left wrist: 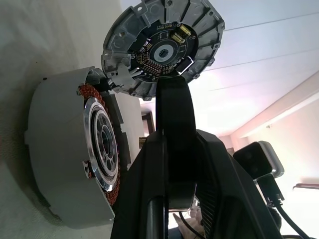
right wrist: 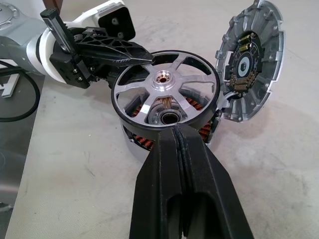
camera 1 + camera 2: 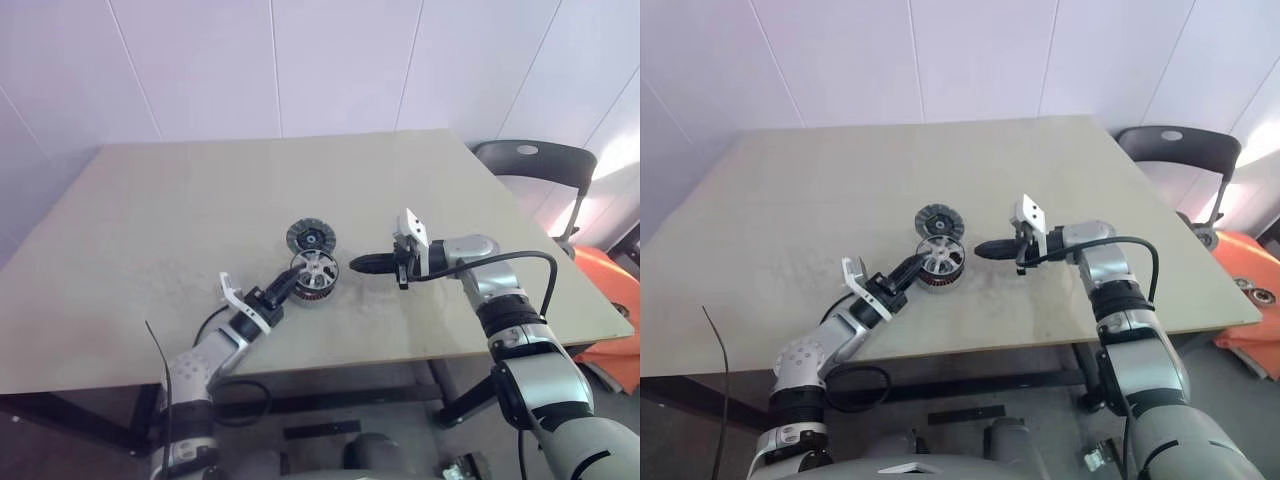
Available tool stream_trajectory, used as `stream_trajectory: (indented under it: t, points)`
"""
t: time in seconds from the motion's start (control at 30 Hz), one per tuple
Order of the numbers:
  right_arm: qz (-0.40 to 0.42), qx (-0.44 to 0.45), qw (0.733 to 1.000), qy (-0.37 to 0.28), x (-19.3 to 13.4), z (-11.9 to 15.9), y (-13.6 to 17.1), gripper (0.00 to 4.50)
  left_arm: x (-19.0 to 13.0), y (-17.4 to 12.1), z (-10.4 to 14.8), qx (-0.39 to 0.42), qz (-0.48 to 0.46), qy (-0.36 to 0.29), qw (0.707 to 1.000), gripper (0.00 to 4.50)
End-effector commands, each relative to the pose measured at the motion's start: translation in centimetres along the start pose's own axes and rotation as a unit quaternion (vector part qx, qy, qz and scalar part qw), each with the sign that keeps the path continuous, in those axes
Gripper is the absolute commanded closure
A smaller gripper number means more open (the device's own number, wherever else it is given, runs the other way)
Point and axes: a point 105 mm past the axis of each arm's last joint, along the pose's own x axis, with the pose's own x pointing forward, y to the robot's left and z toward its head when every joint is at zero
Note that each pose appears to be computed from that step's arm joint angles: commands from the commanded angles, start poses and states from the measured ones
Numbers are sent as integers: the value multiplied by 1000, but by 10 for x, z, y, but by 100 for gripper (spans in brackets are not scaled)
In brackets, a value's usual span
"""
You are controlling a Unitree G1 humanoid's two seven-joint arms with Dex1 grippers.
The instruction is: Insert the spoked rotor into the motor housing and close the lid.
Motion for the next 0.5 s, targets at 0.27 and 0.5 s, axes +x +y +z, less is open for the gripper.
stream_trajectory:
  t: [0.27, 0.5]
  points:
    - [-7, -30, 1000, -5, 0, 10, -1, 450, -4, 12, 0, -20, 23, -12, 999, 403]
    - [-12, -30, 999, -3, 0, 8, -2, 450, -6, 15, 3, -11, 34, -15, 999, 403]
